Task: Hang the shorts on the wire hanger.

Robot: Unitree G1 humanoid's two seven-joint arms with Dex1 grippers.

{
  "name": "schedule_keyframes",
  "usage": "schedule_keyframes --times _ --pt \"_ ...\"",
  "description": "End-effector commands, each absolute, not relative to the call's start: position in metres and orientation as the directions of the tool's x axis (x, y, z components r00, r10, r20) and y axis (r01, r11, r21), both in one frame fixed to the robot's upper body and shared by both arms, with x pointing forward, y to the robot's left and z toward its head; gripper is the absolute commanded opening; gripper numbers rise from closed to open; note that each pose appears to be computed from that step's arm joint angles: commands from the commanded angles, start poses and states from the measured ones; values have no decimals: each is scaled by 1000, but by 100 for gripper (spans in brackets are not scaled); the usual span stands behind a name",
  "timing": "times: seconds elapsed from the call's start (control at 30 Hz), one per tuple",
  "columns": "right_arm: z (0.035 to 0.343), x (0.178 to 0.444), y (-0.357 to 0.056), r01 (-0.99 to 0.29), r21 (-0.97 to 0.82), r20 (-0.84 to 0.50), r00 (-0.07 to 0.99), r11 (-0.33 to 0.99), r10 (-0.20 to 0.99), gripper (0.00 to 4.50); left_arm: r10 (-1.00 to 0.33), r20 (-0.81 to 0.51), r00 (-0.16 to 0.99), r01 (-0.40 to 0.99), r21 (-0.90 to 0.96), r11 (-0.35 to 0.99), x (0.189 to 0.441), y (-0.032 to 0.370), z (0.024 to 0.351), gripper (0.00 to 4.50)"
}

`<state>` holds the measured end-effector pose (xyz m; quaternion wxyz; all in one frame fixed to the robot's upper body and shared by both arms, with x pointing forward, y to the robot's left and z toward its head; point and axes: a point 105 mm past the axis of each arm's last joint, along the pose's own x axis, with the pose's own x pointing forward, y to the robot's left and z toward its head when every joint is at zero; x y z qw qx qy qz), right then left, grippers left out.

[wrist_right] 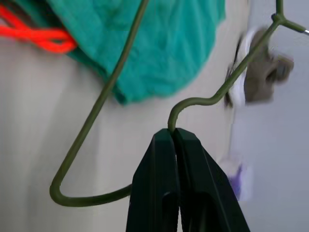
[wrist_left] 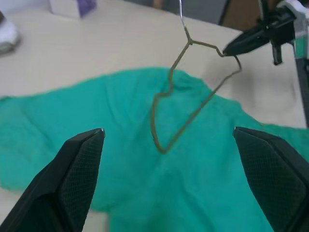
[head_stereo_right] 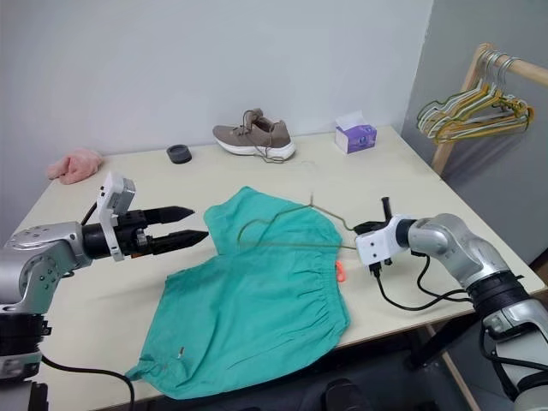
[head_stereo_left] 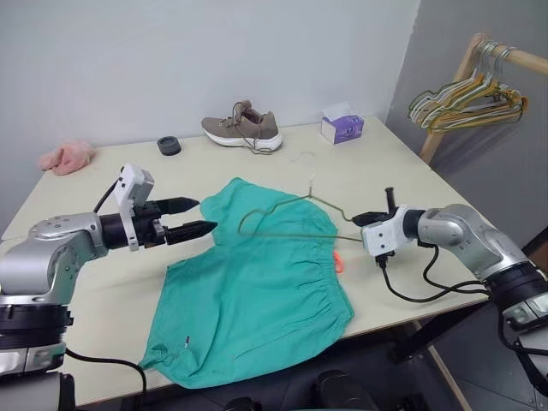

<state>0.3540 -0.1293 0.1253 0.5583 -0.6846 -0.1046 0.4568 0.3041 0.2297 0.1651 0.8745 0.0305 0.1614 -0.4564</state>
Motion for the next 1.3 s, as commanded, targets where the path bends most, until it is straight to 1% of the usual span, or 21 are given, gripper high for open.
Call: schedule_keyframes --times 0.03,0.13,0.27,0.5,0.63,0.73,0.8,0.97,1.13,1.17,1.3 --pt "151 346 -106 -216 -897 -441 513 -386 737 1 -806 -353 476 840 -89 535 297 226 165 450" --pt "165 339 -88 -144 -924 -380 461 -355 802 1 -799 -403 446 851 -85 518 294 226 156 450" --pt "176 338 -80 -105 -937 -344 442 -333 829 1 -825 -423 376 879 -118 461 283 218 148 450" --pt "180 338 -78 -96 -940 -335 434 -327 836 1 -852 -435 291 911 -148 386 271 205 141 450" --pt "180 338 -78 -101 -941 -334 433 -322 838 1 -849 -450 278 911 -158 382 269 203 136 450" --pt "181 337 -77 -102 -944 -327 430 -315 841 0 -840 -468 274 909 -159 385 268 203 132 392" --pt "181 336 -77 -103 -944 -326 428 -313 843 0 -838 -473 272 909 -159 385 268 203 130 336" --pt "182 335 -75 -100 -947 -318 419 -305 850 0 -835 -478 273 911 -151 385 268 203 130 172" --pt "178 330 -73 -108 -940 -339 393 -323 855 0 -838 -469 277 911 -150 385 268 200 131 22" --pt "177 329 -73 -109 -939 -342 388 -326 856 0 -839 -468 278 911 -150 385 268 200 131 3" --pt "173 321 -70 -133 -933 -359 346 -334 867 0 -841 -463 280 911 -150 385 268 199 132 3"
